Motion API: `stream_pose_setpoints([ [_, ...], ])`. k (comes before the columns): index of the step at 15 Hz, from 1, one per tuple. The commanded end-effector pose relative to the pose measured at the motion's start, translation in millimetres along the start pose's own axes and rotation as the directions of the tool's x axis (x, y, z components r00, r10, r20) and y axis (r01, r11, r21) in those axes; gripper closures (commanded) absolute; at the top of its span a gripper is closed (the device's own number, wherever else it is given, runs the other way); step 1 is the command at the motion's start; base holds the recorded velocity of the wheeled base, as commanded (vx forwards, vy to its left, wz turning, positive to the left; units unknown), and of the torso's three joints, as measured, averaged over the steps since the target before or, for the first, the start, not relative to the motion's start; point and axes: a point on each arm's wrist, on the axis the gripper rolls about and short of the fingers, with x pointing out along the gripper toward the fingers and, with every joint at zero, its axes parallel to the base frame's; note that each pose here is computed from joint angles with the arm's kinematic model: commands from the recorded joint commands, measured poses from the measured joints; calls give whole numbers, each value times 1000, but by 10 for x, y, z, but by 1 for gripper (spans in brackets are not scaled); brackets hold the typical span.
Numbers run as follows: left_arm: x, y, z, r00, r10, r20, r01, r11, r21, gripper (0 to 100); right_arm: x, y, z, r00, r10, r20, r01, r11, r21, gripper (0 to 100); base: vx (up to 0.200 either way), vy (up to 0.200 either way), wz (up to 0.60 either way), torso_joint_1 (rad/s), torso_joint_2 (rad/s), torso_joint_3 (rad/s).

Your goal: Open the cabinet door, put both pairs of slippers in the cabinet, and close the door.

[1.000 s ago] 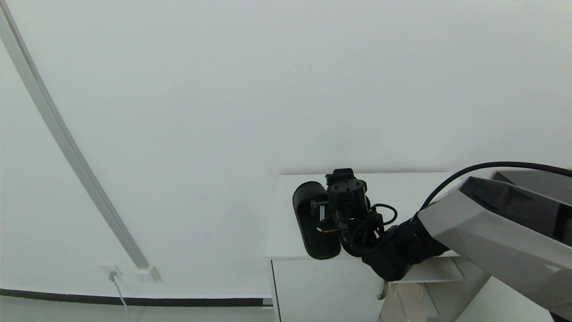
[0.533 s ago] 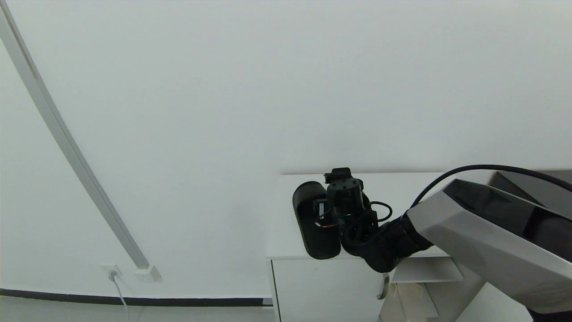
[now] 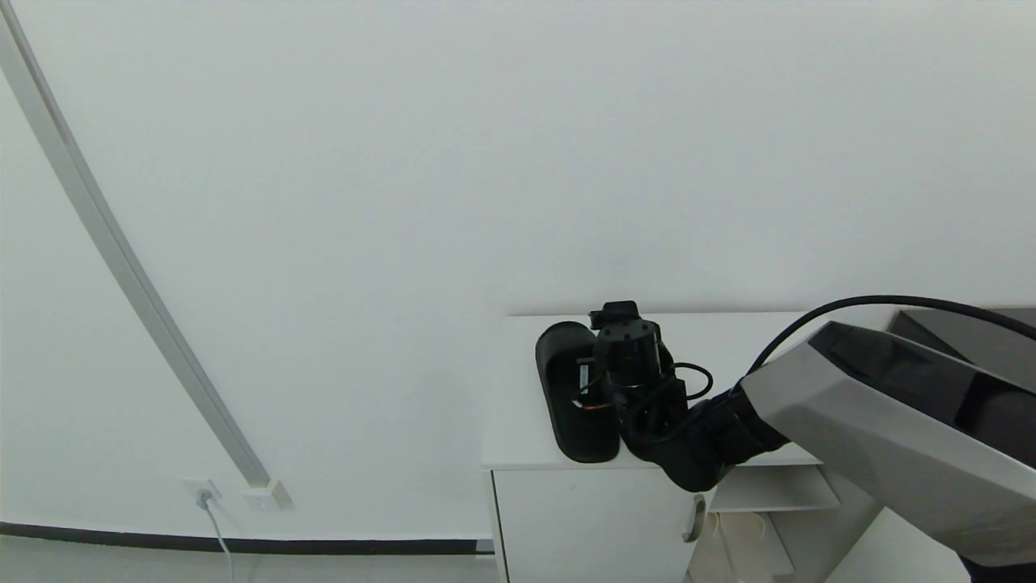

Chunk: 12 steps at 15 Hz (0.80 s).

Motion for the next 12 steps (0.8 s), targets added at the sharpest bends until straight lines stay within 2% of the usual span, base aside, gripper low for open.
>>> stream_pose_setpoints([
  [1,1,0,0,1000,0,-1,0,1000,0,100,-151,7,191,999,17,27,-18,1000,15,100,0,0,0,0,0,0],
  [4,1,0,0,1000,1,-1,-1,1000,-1,100,-435,-31,378,998,46,38,-47,999,14,100,0,0,0,0,0,0],
  [7,1,0,0,1000,1,-1,-1,1000,0,100,-864,-163,496,993,120,16,-120,993,-2,100,0,0,0,0,0,0],
  [10,1,0,0,1000,0,-1,0,1000,0,100,-1284,-369,526,969,246,-31,-247,968,-35,100,0,0,0,0,0,0],
  [12,1,0,0,1000,1,-1,-1,1000,0,100,-1609,-579,538,936,346,-60,-350,935,-63,100,0,0,0,0,0,0],
])
